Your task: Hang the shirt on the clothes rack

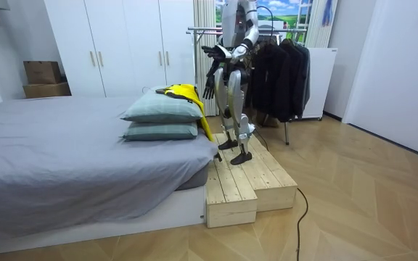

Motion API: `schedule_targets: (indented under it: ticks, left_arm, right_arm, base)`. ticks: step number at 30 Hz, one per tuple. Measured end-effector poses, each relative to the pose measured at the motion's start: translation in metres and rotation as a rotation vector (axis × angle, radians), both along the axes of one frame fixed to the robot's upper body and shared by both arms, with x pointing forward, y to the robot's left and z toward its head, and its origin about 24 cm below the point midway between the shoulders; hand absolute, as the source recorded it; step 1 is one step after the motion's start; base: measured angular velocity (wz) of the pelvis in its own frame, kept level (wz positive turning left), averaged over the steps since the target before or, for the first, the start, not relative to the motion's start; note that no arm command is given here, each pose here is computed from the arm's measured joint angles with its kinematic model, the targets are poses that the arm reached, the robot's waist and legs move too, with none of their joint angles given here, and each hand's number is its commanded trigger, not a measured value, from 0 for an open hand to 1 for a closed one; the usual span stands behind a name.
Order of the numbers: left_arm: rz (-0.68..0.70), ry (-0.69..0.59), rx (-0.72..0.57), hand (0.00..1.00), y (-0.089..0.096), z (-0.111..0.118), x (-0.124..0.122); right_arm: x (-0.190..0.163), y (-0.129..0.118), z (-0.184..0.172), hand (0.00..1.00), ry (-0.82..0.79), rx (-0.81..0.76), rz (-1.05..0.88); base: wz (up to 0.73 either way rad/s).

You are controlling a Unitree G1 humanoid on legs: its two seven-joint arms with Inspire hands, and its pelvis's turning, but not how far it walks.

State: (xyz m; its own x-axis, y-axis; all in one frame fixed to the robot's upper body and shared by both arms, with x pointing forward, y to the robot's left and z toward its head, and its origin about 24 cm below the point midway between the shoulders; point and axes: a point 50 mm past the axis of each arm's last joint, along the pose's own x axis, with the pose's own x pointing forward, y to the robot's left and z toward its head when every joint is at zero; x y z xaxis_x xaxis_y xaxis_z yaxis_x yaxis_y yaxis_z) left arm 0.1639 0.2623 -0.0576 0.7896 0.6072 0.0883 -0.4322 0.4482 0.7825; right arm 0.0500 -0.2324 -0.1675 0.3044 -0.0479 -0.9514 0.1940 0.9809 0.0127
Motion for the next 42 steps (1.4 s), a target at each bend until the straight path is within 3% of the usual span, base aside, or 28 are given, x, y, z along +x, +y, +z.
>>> schedule_targets:
  ticks: [17, 27, 34, 42]
  left_arm:
    - [-0.210, 0.007, 0.156, 0.00, -0.023, 0.015, 0.032]
    - [-0.229, -0.004, 0.160, 0.00, -0.028, 0.019, 0.042]
    - [-0.276, 0.004, 0.152, 0.00, -0.043, 0.017, 0.048]
    - [-0.349, -0.080, 0.165, 0.00, -0.060, 0.036, 0.078]
  right_arm:
    - [-0.001, 0.000, 0.000, 0.00, 0.002, 0.014, -0.023]
    - [-0.003, -0.002, 0.000, 0.00, 0.004, 0.022, -0.056]
    - [-0.003, -0.001, 0.000, 0.00, 0.001, 0.050, -0.077]
    - [0.002, 0.000, 0.000, 0.00, -0.007, 0.060, -0.069]
  base:
    - [-0.01]
    - [-0.05]
    - [-0.04]
    - [-0.04]
